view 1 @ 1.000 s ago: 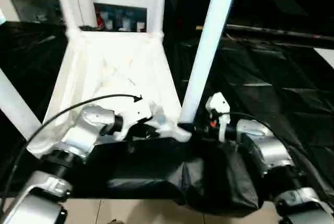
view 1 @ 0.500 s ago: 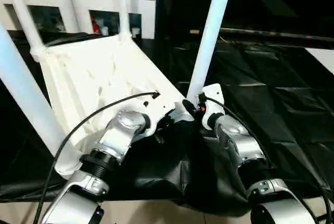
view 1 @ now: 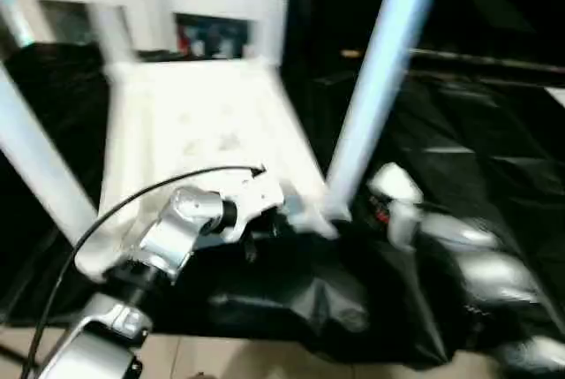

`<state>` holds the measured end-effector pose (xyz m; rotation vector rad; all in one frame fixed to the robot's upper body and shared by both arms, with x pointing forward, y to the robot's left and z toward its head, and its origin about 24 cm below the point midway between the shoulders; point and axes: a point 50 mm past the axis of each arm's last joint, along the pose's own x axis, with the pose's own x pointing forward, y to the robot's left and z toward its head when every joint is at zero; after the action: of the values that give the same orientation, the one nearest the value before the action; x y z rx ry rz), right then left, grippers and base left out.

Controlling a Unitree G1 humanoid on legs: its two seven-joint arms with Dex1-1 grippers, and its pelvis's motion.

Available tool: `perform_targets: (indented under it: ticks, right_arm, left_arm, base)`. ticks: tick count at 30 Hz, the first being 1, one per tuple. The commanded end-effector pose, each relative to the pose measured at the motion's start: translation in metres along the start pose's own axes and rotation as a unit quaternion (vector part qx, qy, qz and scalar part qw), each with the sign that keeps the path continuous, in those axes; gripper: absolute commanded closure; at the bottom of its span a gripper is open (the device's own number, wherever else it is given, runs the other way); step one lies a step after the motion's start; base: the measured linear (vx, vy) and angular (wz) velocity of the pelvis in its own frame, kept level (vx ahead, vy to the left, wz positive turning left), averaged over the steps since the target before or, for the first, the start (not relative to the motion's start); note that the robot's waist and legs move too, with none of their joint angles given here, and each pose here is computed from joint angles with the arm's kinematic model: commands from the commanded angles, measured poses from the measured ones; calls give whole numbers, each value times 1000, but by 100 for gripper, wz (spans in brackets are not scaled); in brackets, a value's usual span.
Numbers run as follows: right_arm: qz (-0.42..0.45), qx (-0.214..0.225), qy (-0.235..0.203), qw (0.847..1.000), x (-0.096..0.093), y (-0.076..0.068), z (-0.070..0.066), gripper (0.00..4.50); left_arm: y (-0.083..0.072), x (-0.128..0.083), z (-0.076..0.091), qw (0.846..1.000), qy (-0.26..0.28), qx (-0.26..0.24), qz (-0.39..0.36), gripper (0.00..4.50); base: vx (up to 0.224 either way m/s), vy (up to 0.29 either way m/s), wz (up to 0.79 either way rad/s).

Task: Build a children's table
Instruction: Rotate leg to tighten

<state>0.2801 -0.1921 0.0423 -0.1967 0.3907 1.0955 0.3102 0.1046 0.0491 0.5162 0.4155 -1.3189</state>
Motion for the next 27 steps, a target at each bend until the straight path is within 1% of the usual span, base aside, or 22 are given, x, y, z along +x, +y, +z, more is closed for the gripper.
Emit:
perform_targets:
  ticks: [1, 2, 3, 4, 8, 12, 13, 16, 18, 22, 27]
  right_arm:
    - [33, 2, 6, 999, -8, 3, 0, 144]
    - [37, 5, 16, 999, -17, 2, -2, 144]
    - [35, 16, 27, 999, -32, 0, -4, 144]
    - [29, 19, 29, 999, -37, -1, -4, 144]
    - [1, 23, 30, 999, -49, -7, -4, 144]
    - [-37, 26, 16, 999, -59, -15, -2, 144]
    - [-39, 26, 15, 999, -59, -15, -2, 144]
    - [-88, 24, -6, 996, -59, -22, 4, 144]
    - [-123, 23, -18, 992, -53, -26, 6, 144]
    - [-135, 25, -34, 990, -45, -26, 7, 144]
    - [-151, 24, -51, 987, -38, -26, 10, 144]
  left_arm:
    - [-2, 4, -1, 1000, -1, 6, -24, 450]
    - [-2, 1, -2, 999, 0, 7, -36, 450]
    - [-4, -3, -2, 998, 1, 9, -61, 450]
    - [-4, -5, -2, 998, 1, 10, -67, 450]
    - [-3, -8, -3, 997, 6, 19, -79, 450]
    - [-4, -11, -6, 995, 9, 22, -98, 450]
    - [-4, -12, -6, 995, 9, 22, -99, 450]
    - [-7, -16, -8, 993, 12, 18, -113, 450]
    - [-10, -19, -8, 992, 10, 17, -127, 450]
    - [-16, -25, -10, 988, 15, 18, -152, 450]
    - [-20, -31, -14, 986, 20, 19, -165, 450]
  base:
    - [0, 0, 0]
    - [0, 0, 0]
    - [0, 0, 0]
    - [0, 0, 0]
    - [0, 0, 0]
    - [0, 0, 0]
    - [0, 0, 0]
    - [0, 0, 0]
    - [0, 0, 0]
    - [0, 0, 0]
    - [0, 0, 0]
